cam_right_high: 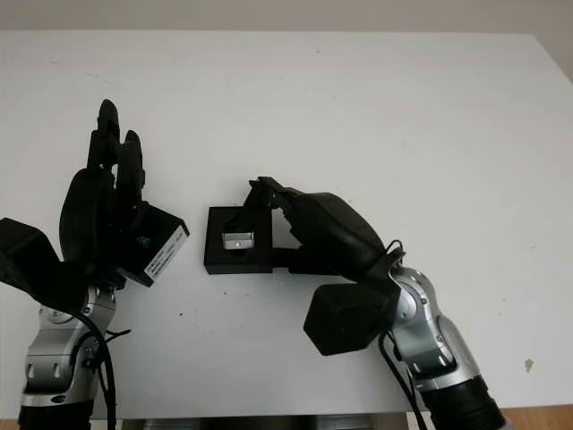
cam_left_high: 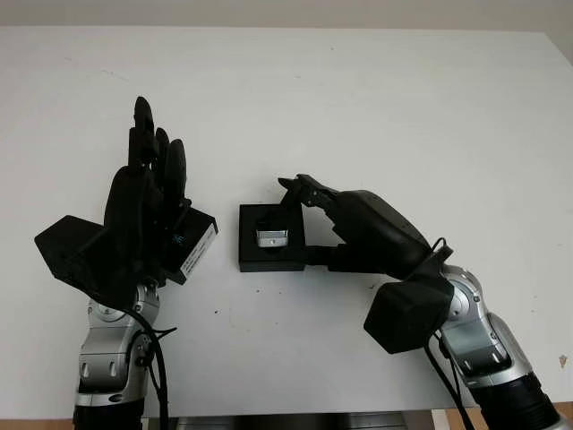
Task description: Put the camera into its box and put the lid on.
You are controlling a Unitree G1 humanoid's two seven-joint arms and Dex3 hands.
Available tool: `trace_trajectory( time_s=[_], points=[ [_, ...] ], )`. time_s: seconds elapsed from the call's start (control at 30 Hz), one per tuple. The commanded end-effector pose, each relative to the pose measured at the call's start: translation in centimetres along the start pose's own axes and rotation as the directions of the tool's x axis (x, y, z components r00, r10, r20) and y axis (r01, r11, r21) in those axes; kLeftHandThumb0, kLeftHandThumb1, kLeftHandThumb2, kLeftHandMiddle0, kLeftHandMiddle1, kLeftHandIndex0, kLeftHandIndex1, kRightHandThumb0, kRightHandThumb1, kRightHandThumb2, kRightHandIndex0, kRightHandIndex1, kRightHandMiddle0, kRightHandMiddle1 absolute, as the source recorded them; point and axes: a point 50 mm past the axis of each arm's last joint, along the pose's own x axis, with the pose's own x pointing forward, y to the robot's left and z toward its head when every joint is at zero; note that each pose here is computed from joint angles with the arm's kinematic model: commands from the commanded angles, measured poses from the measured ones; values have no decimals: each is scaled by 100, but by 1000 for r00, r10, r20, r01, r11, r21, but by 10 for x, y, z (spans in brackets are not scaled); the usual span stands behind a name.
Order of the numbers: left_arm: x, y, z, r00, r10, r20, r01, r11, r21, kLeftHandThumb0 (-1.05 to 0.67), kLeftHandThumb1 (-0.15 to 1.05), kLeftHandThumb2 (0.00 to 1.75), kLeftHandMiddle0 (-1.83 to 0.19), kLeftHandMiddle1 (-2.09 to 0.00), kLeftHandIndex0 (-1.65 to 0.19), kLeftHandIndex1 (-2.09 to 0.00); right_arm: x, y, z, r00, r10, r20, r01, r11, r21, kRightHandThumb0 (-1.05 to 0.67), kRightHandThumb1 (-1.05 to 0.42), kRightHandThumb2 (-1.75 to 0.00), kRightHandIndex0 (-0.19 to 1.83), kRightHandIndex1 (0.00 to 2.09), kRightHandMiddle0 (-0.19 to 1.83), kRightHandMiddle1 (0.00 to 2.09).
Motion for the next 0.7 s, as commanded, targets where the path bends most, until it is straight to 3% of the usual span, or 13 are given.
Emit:
trace_trajectory(
  time_s=[0.0,0.2,0.67],
  points=[
    [0,0,2,1000,1,16,-1,1000,-2,-83,105,50,19,0,19,0,7,-16,6,997,-74,28,75,997,-22,-49,-101,-5,47,12,20,131],
    [2,1,3,1000,-6,23,6,1000,13,-83,105,51,19,0,19,0,19,-30,6,991,-131,30,132,991,-18,-53,-99,-5,47,13,26,125],
    [4,1,5,1000,-15,24,15,1000,-9,-82,105,48,19,0,19,0,22,-26,7,995,-102,20,104,992,-78,-54,-98,-5,47,15,30,126]
  ],
)
